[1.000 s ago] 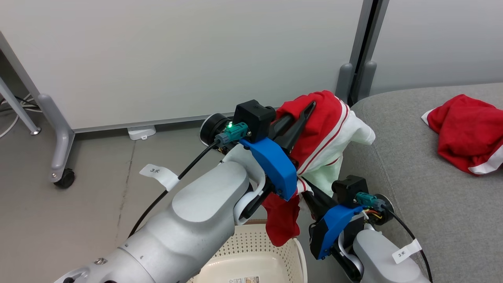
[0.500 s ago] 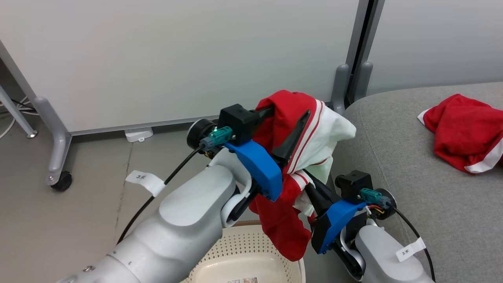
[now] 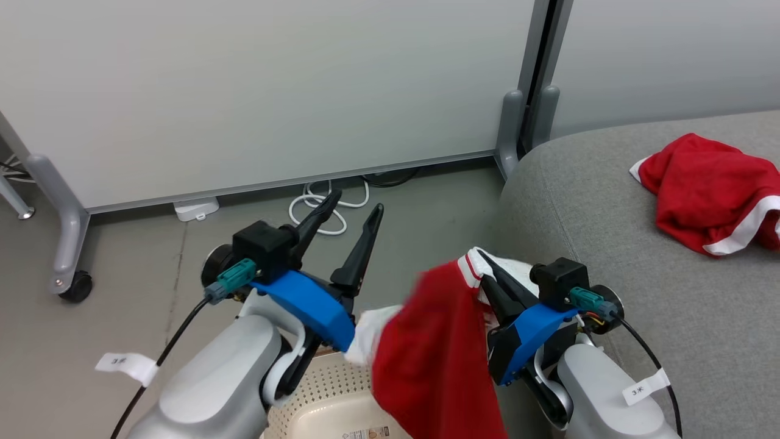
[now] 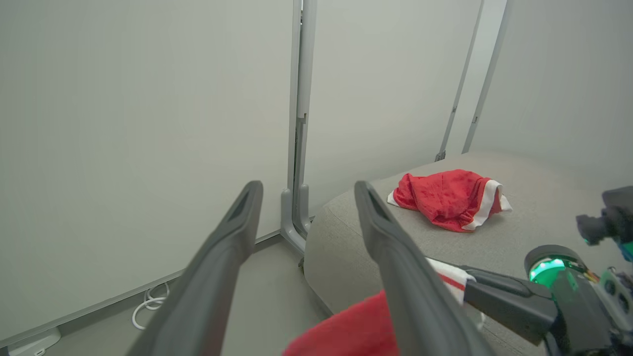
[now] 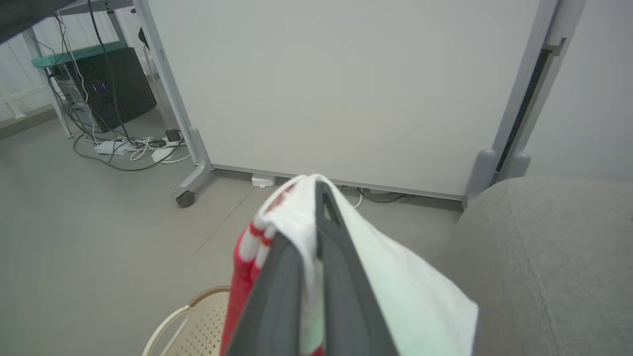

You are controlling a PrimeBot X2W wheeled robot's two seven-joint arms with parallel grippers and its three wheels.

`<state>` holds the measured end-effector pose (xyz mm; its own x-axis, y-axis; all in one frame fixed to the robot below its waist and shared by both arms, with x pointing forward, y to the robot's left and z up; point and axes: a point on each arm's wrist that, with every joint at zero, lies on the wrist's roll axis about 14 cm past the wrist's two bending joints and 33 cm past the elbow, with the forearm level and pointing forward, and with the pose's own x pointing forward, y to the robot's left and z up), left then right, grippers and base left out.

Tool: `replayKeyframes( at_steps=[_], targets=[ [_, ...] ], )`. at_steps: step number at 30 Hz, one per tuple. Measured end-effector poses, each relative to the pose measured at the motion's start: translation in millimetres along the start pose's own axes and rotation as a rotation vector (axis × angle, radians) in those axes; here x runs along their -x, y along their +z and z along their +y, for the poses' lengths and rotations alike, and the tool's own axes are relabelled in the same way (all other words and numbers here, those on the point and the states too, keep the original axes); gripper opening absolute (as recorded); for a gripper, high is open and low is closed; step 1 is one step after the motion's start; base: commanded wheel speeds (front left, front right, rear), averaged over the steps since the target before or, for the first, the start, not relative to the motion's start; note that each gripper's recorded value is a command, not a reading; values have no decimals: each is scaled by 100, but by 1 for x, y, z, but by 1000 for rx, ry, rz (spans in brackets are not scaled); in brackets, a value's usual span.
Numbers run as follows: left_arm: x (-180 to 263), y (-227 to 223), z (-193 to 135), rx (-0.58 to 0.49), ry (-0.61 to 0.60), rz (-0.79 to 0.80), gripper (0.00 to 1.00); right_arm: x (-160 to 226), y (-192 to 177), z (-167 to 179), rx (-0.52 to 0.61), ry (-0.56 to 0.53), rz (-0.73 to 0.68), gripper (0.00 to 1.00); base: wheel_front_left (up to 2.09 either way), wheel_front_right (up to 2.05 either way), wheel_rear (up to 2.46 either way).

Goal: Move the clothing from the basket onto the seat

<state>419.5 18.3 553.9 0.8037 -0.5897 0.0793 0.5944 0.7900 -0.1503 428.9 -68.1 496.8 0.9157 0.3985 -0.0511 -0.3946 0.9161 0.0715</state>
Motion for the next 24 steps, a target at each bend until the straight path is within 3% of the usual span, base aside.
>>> replayKeyframes(
  at_steps=[12, 24],
  targets=[
    [35, -31, 33, 56, 145, 3, 100, 23, 18, -37, -1, -111, -81, 0, 0, 0, 0],
    [19, -70, 22, 96, 119, 69, 100, 83, 34, -100, -14, -347, -149, 0, 0, 0, 0]
  ],
)
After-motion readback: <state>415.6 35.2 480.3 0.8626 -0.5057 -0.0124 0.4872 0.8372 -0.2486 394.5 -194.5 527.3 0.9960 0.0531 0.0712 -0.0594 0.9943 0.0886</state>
